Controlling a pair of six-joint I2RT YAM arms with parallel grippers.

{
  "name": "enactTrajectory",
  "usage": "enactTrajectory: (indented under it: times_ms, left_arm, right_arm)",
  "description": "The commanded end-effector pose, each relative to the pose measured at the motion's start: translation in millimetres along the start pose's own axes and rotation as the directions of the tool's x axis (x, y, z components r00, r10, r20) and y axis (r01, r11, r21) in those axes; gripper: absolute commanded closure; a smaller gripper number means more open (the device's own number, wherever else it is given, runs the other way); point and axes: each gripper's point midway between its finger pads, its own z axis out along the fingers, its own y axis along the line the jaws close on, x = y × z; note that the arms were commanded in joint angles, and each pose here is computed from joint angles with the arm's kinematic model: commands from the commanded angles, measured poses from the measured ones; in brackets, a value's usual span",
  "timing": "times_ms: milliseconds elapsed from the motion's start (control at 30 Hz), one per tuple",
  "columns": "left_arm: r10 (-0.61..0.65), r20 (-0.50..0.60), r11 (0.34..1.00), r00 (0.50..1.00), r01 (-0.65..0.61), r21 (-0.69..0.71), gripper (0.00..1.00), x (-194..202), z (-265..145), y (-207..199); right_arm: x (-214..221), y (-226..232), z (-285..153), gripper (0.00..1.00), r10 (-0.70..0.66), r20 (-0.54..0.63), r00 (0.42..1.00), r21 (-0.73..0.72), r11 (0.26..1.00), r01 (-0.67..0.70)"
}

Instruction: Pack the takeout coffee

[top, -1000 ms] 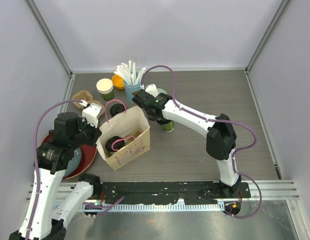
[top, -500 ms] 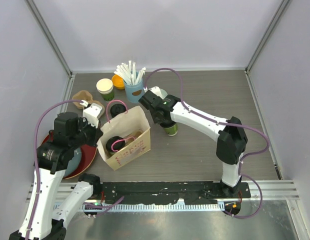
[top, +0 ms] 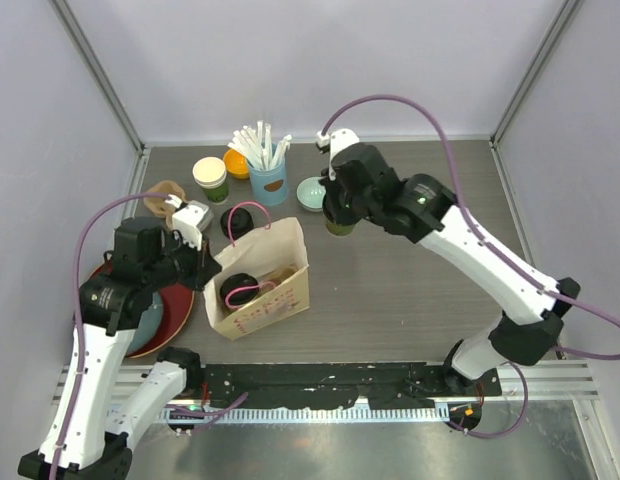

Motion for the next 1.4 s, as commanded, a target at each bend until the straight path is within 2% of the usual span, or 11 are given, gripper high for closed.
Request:
enactTrajectory:
  times_ms: [0, 200, 233, 400, 567, 833, 1000, 1200, 1367]
  left_arm:
    - [-0.086, 0.037, 0.992, 0.996, 0.082, 0.094, 1.00, -18.0, -0.7, -18.8]
    - [-0.113, 0.031, 0.988, 0.993, 0.108, 0.113, 1.00, -25.7, -2.4, -23.1]
    - [-0.117, 0.030, 0.987, 0.993, 0.113, 0.110, 1.00, -28.2, -2.0, -22.4]
    - [-0.103, 0.018, 0.992, 0.995, 0.102, 0.073, 1.00, -28.0, -0.4, -14.8]
    - [-0.098, -0.004, 0.993, 0.995, 0.098, 0.059, 1.00, -22.7, 4.5, -10.9]
    - [-0.089, -0.012, 0.994, 0.996, 0.090, 0.061, 1.00, -21.7, 7.8, -9.6]
    - [-0.082, -0.002, 0.995, 0.997, 0.082, 0.061, 1.00, -25.4, 7.3, -9.4]
    - [-0.078, 0.000, 0.997, 0.997, 0.078, 0.028, 1.00, -25.2, 9.4, -2.5]
    - [-0.072, 0.002, 0.997, 0.997, 0.072, 0.029, 1.00, -25.2, 9.1, -2.8]
  right_arm:
    - [-38.6, 6.8, -67.3, 0.99, -0.025, 0.128, 0.991, -0.151, 0.987, 0.045]
    - [-72.0, 22.6, -133.1, 0.99, -0.044, 0.263, 0.964, -0.321, 0.938, 0.130]
    - [-76.6, 31.4, -146.1, 0.99, -0.046, 0.287, 0.957, -0.378, 0.912, 0.157]
    - [-78.7, 57.2, -157.3, 0.99, -0.077, 0.315, 0.946, -0.496, 0.836, 0.233]
    - [-62.5, 84.5, -157.2, 0.99, -0.129, 0.307, 0.943, -0.613, 0.731, 0.300]
    - [-36.9, 106.4, -120.7, 0.99, -0.229, 0.290, 0.929, -0.658, 0.657, 0.368]
    - [-19.2, 108.1, -72.9, 0.99, -0.316, 0.238, 0.918, -0.616, 0.682, 0.394]
    - [9.5, 127.5, -42.4, 0.99, -0.425, 0.227, 0.876, -0.635, 0.618, 0.464]
    - [31.3, 130.1, -18.6, 0.99, -0.466, 0.179, 0.866, -0.648, 0.606, 0.461]
